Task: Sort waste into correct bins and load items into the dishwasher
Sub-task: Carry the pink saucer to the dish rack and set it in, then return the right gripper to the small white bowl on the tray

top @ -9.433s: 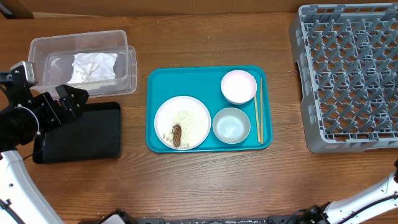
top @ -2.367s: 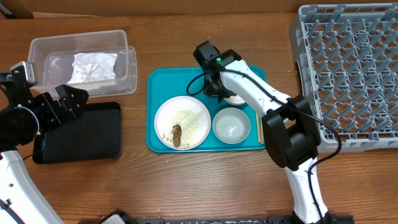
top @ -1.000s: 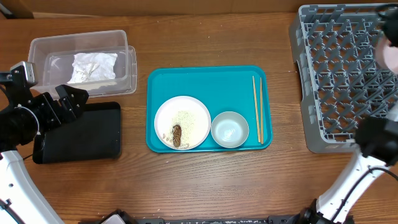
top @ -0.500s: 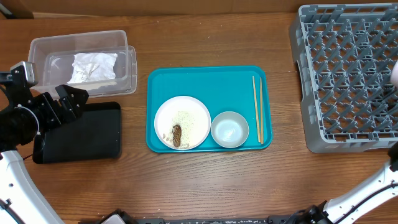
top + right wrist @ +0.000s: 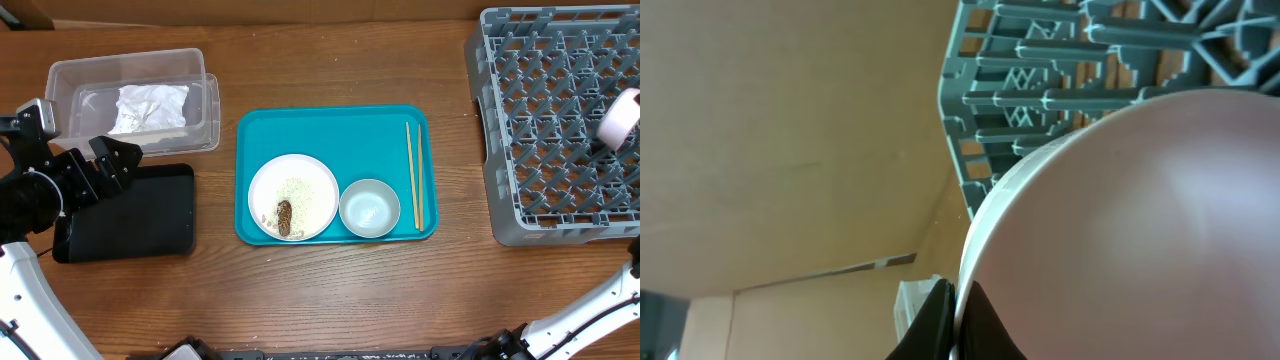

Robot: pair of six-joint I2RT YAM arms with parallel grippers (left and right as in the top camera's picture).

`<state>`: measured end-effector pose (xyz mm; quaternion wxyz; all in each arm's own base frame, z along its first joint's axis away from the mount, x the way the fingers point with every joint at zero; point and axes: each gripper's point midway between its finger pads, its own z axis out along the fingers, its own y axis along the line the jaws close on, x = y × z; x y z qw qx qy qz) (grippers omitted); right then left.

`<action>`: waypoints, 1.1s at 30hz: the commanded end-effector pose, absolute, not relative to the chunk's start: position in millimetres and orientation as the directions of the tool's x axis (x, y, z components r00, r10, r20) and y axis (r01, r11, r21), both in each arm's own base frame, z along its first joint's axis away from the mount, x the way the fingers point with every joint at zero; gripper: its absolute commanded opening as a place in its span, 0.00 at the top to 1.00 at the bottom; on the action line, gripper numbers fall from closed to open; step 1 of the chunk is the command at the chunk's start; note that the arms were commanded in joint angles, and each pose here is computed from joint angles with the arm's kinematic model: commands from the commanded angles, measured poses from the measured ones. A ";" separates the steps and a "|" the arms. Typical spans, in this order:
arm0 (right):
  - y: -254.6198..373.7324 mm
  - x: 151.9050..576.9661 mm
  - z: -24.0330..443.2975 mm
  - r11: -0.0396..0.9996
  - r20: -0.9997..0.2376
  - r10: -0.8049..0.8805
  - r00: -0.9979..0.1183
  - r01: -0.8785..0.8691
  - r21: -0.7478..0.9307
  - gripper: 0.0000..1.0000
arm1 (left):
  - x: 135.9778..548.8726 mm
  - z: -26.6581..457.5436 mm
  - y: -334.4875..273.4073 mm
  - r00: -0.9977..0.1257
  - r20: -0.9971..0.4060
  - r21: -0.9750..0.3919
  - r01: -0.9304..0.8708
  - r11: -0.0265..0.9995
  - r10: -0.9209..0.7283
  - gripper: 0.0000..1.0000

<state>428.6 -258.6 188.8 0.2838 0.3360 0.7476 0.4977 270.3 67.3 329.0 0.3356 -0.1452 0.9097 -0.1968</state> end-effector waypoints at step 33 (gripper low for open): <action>-334.7 315.9 203.1 0.084 0.082 0.974 -0.209 0.678 0.731 0.75 | 270.5 330.8 68.6 -0.731 -0.565 -0.444 -0.122 0.888 -0.383 0.00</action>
